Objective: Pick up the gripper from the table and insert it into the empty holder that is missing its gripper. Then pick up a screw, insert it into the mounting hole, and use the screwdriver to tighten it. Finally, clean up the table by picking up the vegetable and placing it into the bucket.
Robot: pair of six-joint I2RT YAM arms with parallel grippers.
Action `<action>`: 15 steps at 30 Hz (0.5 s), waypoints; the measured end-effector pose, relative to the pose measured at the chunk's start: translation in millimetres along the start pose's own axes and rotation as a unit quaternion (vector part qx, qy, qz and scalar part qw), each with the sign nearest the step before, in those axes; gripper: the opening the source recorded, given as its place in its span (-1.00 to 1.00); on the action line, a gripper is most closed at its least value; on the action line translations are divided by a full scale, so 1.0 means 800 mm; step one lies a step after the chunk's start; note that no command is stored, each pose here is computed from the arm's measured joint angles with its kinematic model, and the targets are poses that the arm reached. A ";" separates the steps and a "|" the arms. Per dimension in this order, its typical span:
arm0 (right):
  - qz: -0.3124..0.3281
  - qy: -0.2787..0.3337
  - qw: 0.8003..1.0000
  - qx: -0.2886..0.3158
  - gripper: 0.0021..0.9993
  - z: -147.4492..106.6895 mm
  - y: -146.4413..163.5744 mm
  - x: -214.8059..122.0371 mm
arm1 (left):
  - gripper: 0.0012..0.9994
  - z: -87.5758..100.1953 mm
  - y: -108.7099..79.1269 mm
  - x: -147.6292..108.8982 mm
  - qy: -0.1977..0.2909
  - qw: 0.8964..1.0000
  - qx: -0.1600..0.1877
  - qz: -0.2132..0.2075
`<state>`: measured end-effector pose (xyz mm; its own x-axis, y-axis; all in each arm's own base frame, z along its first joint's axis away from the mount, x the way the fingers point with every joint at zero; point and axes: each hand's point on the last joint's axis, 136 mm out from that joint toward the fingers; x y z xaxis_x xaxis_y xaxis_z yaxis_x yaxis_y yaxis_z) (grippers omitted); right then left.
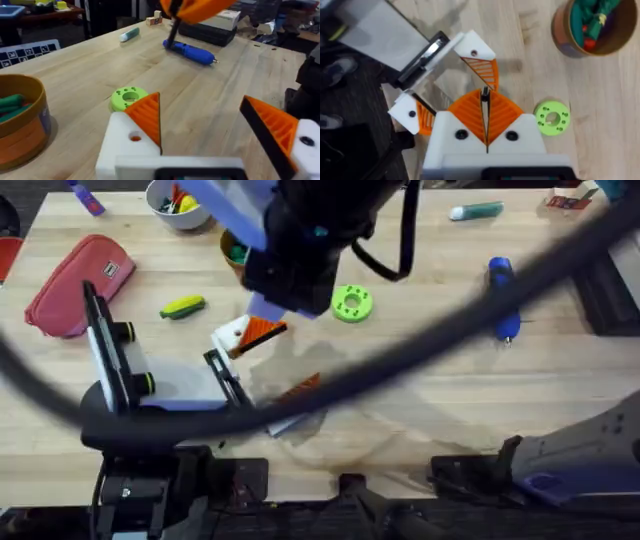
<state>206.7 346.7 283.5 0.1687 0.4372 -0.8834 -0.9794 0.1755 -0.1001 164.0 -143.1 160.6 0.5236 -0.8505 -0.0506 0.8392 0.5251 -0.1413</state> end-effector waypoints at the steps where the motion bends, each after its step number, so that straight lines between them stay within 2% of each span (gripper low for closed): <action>1: 0.004 -0.002 1.000 -0.008 -0.99 0.002 0.004 0.000 | 0.98 0.000 0.000 0.000 0.000 1.000 0.000 0.000; 6: 0.033 -0.023 0.998 -0.038 -0.99 0.015 0.021 0.002 | 0.97 0.000 0.000 0.000 0.000 1.000 0.000 0.000; 15: 0.057 -0.028 0.997 -0.045 -0.99 0.025 0.026 0.023 | 0.98 0.000 0.000 0.000 0.000 1.000 0.000 0.000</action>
<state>191.8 376.1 274.0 0.0600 0.4981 -0.8650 -0.9981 0.0438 -0.0440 164.1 -143.1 160.6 0.5239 -0.8503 -0.0505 0.8391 0.5254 -0.1411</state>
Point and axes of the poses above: each hand's point on the last joint's axis, 136 mm out from that joint toward the fingers, its own x axis out along the fingers, its own y axis along the line the jaws close on, z = x × y, and after that the axes turned 3 degrees about -x, right-handed
